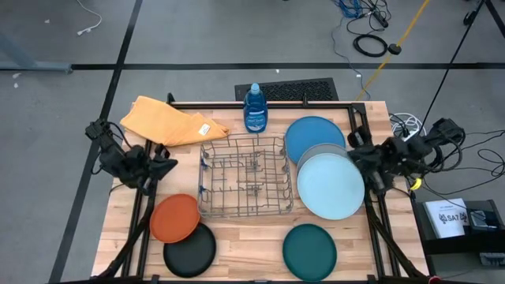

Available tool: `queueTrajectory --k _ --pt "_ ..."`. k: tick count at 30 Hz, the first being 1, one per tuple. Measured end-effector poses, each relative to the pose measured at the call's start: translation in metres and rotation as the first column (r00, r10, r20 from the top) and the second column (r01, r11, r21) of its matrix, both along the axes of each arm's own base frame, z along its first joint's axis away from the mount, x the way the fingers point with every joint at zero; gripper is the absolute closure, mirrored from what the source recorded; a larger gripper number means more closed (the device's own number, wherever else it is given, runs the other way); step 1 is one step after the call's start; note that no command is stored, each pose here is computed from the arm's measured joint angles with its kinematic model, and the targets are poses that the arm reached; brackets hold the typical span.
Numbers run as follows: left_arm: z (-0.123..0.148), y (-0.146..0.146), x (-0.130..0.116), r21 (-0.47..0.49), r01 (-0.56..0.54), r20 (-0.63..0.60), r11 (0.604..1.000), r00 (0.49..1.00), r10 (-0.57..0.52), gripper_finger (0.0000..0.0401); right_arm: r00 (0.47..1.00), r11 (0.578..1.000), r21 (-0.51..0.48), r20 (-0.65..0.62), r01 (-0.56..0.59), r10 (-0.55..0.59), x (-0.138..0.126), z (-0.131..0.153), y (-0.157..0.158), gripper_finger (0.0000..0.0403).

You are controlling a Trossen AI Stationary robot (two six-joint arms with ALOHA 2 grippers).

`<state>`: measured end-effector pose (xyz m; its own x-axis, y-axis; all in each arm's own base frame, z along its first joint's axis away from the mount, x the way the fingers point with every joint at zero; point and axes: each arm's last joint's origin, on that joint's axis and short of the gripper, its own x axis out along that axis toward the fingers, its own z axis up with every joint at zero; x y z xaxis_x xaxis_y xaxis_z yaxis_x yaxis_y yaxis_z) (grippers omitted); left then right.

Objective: Sort dishes
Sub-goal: Put the light blue plate in the dish rack

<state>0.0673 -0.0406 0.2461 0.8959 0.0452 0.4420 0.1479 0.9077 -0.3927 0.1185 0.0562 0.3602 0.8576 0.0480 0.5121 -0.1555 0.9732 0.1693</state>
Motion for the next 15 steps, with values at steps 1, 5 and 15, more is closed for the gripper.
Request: queueTrajectory --k 1,5,15 --pt "0.001 0.000 -0.001 0.002 0.024 0.023 1.000 0.999 -0.024 0.0401 0.997 1.000 -0.023 -0.076 0.002 -0.004 0.004 0.002 0.002 0.0403" --pt "0.003 -0.003 -0.002 -0.002 0.154 0.076 0.988 0.985 -0.153 0.0401 0.938 0.997 -0.058 -0.347 -0.043 0.020 0.019 0.011 0.010 0.0399" --pt "0.003 -0.005 -0.001 0.056 0.157 0.075 0.986 0.984 -0.161 0.0401 0.700 0.971 -0.214 -0.678 0.108 -0.227 0.057 0.038 0.025 0.0383"
